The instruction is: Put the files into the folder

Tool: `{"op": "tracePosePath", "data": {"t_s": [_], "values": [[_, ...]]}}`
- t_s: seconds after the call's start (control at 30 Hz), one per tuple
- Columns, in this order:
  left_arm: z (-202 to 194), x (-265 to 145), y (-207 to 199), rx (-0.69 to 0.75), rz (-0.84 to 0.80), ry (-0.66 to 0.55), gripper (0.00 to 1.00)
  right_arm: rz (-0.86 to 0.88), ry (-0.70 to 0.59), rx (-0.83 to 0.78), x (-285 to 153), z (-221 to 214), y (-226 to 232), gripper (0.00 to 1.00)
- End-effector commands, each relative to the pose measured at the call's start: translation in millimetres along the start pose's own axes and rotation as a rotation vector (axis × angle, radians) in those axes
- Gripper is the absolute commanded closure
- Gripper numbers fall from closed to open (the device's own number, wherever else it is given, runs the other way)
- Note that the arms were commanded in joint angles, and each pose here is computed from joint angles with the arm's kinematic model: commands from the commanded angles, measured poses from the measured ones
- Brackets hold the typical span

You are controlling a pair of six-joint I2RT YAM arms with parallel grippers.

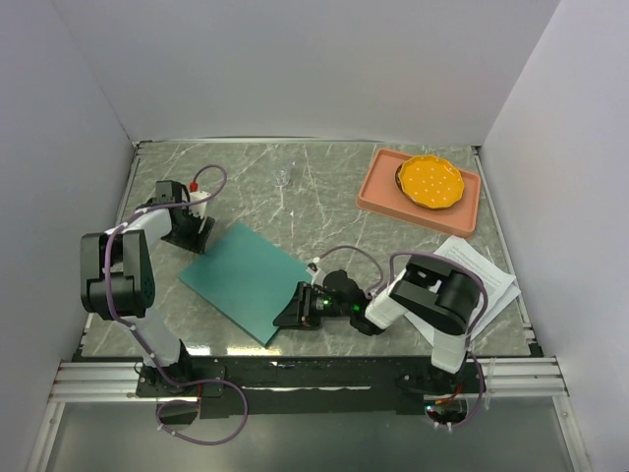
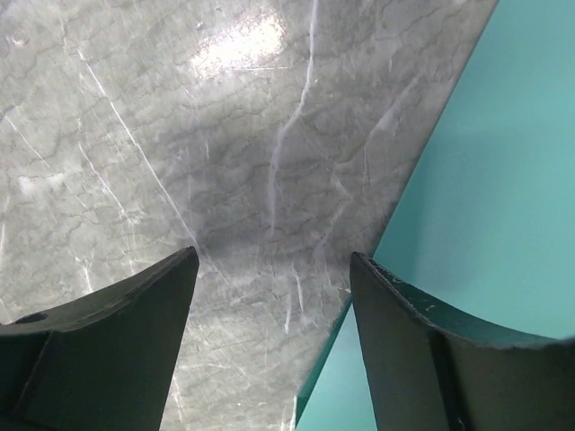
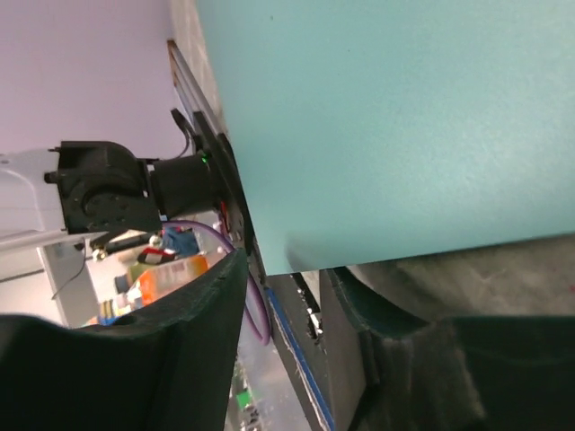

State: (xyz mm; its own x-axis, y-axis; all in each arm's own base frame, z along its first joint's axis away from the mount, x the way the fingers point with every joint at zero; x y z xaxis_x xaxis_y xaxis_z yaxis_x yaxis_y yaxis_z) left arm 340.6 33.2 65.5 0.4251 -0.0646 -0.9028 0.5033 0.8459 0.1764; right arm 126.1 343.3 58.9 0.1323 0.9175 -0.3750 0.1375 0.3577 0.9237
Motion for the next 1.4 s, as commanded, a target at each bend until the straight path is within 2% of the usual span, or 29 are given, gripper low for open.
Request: {"op": "tracePosePath", "data": {"t_s": [0.0, 0.2, 0.33, 0.47, 0.53, 0.63, 0.67, 0.77, 0.93, 1.0, 1.1, 1.13, 1.2, 1.23, 1.33, 1.37], "values": [[-32.8, 4.5, -26.3, 0.028, -0.088, 0.142, 0.25, 0.13, -0.144, -0.095, -7.3, 17.2, 40.1, 0.59], [-29.4, 8.4, -45.3, 0.074, -0.112, 0.149, 0.26, 0.162, -0.21, -0.165, -7.5, 27.3, 67.8, 0.59], [-20.4, 10.2, -64.0, 0.13, -0.152, 0.149, 0.26, 0.114, -0.254, -0.184, -0.3, 38.4, 75.7, 0.49], [-18.4, 9.0, -72.9, 0.154, -0.182, 0.144, 0.27, 0.102, -0.301, -0.189, 5.7, 47.3, 79.4, 0.49], [-18.5, 8.0, -75.5, 0.162, -0.201, 0.139, 0.28, 0.094, -0.323, -0.2, 8.0, 52.4, 84.3, 0.52], [-19.6, 5.2, -76.6, 0.172, -0.207, 0.136, 0.28, 0.084, -0.358, -0.213, 8.4, 58.0, 88.8, 0.66], [-19.3, 4.0, -76.4, 0.175, -0.207, 0.134, 0.28, 0.09, -0.374, -0.219, 7.0, 59.8, 93.6, 0.74], [-10.8, -6.7, -71.6, 0.18, -0.186, 0.111, 0.28, 0.089, -0.392, -0.249, -0.4, 59.9, 100.3, 0.85], [18.0, -43.0, -54.0, 0.172, -0.11, 0.031, 0.25, 0.066, -0.463, -0.335, -24.7, 59.9, 110.0, 0.92], [33.1, -57.3, -41.1, 0.158, -0.047, 0.0, 0.22, 0.074, -0.503, -0.379, -39.0, 59.0, 122.4, 0.99], [54.2, -84.3, -15.7, 0.108, 0.073, -0.05, 0.13, 0.027, -0.566, -0.478, -55.7, 57.3, 137.5, 1.0], [57.0, -92.7, -4.1, 0.068, 0.118, -0.056, 0.01, -0.03, -0.581, -0.533, -59.6, 57.8, 133.7, 1.0], [72.0, -119.5, 20.5, 0.016, 0.193, -0.09, 0.04, -0.064, -0.616, -0.615, -69.1, 54.7, 154.5, 1.0], [72.8, -128.5, 34.8, -0.043, 0.216, -0.1, 0.04, -0.181, -0.648, -0.718, -74.7, 51.7, 148.6, 1.0], [83.3, -173.9, 69.7, -0.156, 0.219, -0.176, 0.04, -0.299, -0.748, -0.9, -88.6, 45.2, 175.7, 1.0], [90.5, -197.4, 78.5, -0.176, 0.221, -0.221, 0.04, -0.365, -0.757, -0.94, -94.2, 45.0, 171.0, 1.0]]}}
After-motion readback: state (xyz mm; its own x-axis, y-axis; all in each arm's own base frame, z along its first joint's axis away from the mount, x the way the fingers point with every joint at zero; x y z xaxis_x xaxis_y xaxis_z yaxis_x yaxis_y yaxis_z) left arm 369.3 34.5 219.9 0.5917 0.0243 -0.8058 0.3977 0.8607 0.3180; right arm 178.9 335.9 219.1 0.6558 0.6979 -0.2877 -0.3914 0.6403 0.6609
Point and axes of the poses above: each gripper's point midway between its finger pads, its own x axis out along the fingers, its own y axis along the line the jaws close on, z = x × y, the point moved 5 cm from there along -x, back along the fingers, and after that the axes turned 12 degrees about x, right-handed, at the moved point
